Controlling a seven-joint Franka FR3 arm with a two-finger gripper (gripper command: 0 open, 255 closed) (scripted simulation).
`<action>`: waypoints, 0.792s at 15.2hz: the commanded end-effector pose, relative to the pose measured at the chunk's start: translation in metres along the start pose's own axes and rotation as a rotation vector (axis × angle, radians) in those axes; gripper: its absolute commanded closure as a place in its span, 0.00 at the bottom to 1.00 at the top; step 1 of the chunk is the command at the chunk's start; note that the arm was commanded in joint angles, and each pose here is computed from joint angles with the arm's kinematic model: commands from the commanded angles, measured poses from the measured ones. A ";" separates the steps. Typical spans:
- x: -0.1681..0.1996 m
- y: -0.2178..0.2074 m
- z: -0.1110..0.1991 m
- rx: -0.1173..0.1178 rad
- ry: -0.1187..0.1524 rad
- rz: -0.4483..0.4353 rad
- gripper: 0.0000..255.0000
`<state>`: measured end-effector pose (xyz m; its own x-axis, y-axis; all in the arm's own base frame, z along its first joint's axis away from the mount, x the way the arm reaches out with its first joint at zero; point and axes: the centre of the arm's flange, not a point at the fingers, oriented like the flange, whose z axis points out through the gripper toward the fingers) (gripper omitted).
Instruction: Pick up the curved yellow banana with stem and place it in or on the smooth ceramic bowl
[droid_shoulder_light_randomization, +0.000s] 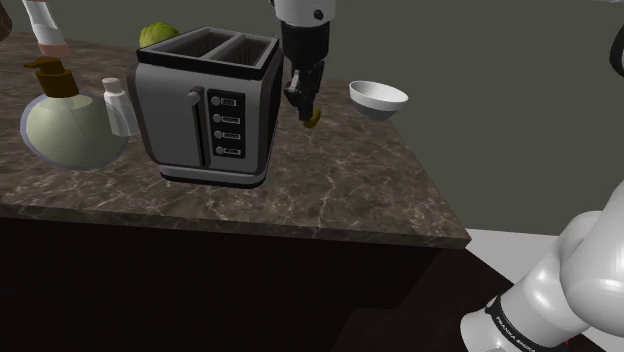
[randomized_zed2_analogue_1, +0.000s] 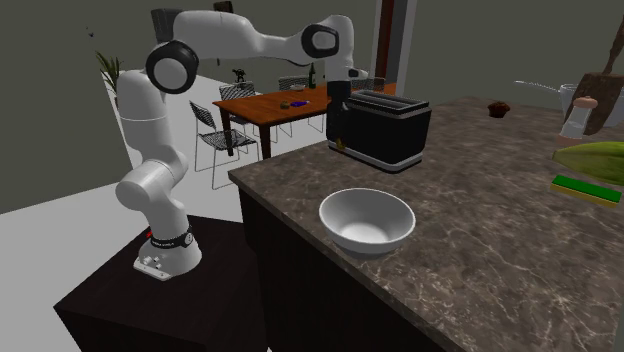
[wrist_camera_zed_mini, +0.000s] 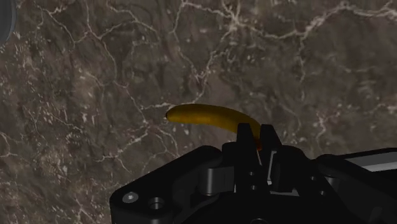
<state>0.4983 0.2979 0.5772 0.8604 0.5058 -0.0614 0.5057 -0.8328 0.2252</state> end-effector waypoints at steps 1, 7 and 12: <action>-0.002 0.003 -0.010 0.000 0.000 0.000 1.00; -0.004 0.010 -0.041 0.000 0.000 0.000 1.00; -0.008 0.027 -0.058 0.000 0.000 0.000 1.00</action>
<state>0.4992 0.2905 0.6381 0.8607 0.5055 -0.0614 0.5053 -0.8330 0.2253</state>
